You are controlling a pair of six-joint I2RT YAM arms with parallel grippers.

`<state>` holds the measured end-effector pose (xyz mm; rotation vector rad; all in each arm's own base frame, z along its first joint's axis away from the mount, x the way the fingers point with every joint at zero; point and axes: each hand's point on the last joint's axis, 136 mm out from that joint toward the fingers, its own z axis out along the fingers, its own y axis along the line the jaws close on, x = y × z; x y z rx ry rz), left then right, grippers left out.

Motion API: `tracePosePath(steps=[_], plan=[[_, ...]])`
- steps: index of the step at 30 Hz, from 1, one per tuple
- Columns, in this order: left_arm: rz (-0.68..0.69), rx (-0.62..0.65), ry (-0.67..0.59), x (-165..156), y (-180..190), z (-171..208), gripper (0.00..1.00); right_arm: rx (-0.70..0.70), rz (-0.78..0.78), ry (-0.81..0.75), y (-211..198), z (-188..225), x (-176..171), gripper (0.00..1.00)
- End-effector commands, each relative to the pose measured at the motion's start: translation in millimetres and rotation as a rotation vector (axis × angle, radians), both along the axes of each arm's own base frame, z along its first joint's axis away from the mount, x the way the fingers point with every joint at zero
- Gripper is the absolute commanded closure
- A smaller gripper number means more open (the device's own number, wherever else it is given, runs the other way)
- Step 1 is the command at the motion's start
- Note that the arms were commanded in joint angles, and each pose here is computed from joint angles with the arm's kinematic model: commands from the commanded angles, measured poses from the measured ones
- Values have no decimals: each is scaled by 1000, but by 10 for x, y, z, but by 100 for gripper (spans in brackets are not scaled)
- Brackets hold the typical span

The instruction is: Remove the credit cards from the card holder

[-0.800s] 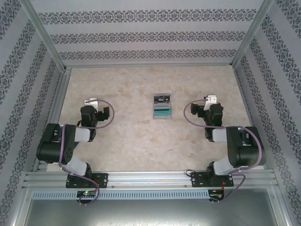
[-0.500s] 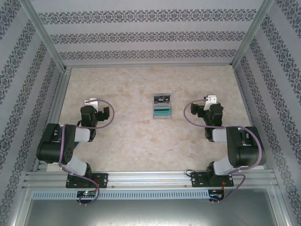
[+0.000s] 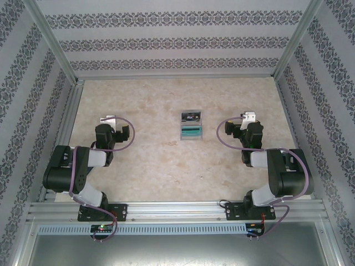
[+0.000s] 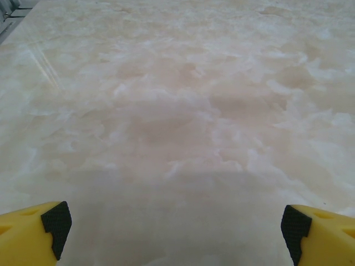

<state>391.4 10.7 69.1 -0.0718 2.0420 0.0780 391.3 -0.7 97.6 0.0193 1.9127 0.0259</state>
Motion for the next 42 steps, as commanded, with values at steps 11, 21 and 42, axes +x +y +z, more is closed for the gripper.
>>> tracePosePath(steps=[11,21,42], plan=[[420,-236,216,-486,395,1243,1,343,-167,-135,-130,1132,-444,2],[917,-325,434,-1693,836,620,1,482,-68,87,356,1495,-506,2],[1119,-618,704,-1830,1381,-522,5,296,255,205,1652,1804,-497,2]])
